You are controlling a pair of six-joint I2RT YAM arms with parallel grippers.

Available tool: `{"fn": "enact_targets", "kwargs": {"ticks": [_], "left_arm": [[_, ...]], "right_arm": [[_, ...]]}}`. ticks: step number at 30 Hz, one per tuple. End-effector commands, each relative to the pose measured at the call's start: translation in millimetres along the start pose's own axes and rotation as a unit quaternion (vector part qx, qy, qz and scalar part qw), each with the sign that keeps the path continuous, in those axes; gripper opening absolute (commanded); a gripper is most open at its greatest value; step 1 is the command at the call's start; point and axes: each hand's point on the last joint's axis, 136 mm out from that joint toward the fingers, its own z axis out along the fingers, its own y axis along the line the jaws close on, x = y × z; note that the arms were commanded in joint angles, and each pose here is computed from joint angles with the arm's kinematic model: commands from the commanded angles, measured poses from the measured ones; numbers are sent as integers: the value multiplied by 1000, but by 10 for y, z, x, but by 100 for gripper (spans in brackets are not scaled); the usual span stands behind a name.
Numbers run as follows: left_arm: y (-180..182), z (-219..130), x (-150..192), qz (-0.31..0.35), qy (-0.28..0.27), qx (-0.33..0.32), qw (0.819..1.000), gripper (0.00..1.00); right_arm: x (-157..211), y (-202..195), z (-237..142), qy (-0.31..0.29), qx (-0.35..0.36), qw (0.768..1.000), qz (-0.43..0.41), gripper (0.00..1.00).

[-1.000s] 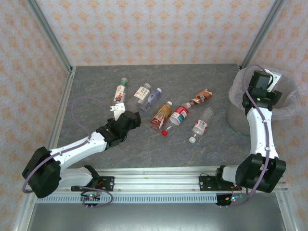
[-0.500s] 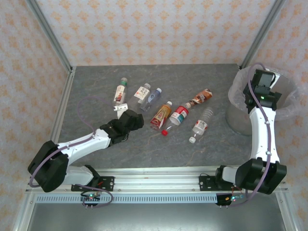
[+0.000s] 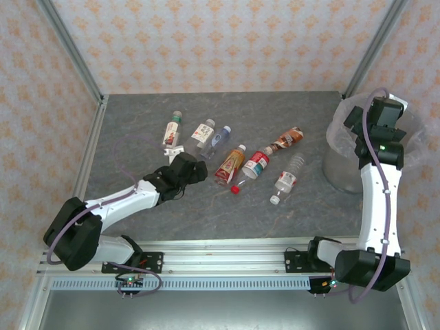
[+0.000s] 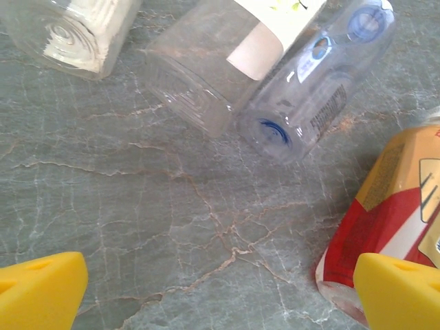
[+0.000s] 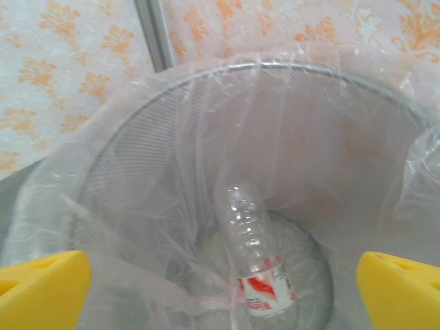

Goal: Put the plastic bottles in the bin

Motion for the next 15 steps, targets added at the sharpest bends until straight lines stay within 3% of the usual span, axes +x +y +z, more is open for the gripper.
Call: {"fn": "enact_targets", "kwargs": {"ticks": [1,9,15], "left_arm": [[37,-58,-156,-11,-10,-3,1000,100],[286,-120,-392,-7,-11,-40,999,100],[505,-137,-567,-4,4,-70,998,100]], "right_arm": [[-129,170,-249,-16,-45,999,14,99],[-194,684,-571,-20,-176,983,47,99],[-187,1145,-870,-13,-315,946,77,99]]}}
